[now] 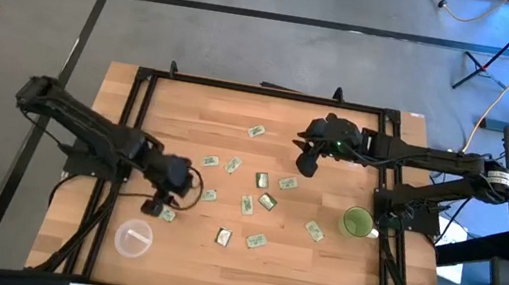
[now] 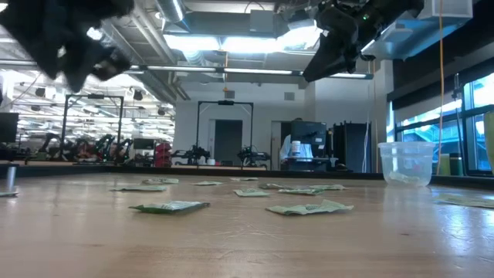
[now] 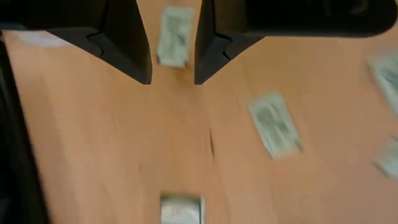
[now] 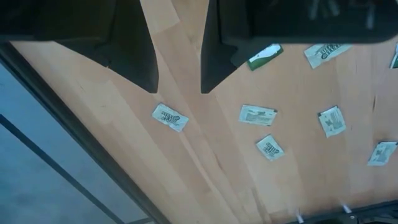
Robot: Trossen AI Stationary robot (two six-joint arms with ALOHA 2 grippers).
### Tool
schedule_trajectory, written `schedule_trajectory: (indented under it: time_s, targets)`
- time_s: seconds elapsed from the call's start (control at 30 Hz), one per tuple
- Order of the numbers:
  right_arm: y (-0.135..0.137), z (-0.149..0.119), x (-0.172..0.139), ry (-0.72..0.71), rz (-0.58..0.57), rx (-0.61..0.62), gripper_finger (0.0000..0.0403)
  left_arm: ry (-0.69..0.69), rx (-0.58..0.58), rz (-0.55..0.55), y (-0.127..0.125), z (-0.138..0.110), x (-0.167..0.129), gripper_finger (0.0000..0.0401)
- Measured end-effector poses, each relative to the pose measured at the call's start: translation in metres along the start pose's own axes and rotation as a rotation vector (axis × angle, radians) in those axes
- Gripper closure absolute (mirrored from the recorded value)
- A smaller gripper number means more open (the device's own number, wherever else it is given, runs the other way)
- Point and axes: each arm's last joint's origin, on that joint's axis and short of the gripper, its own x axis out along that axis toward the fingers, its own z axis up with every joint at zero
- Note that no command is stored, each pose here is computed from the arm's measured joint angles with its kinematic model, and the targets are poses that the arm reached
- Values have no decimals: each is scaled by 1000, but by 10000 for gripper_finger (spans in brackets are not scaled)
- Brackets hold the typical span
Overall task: Pick and place items into bin
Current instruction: Put the white stevia packet into the top white bin
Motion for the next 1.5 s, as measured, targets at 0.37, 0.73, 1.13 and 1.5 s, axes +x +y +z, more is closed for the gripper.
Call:
schedule_trajectory:
  time_s: [0.37, 0.73, 1.13, 1.5]
  targets:
    - [0, 0, 0, 1, 2, -22, 279, 261, -47, 102, -16, -8, 59, 287]
    - [0, 0, 0, 1, 1, -19, 279, 358, 47, 128, -16, -12, 84, 288]
    - [0, 0, 0, 2, 1, -18, 279, 465, 48, 132, -15, -18, 107, 298]
    - [0, 0, 0, 3, 1, -18, 279, 447, 53, 118, -15, -18, 106, 374]
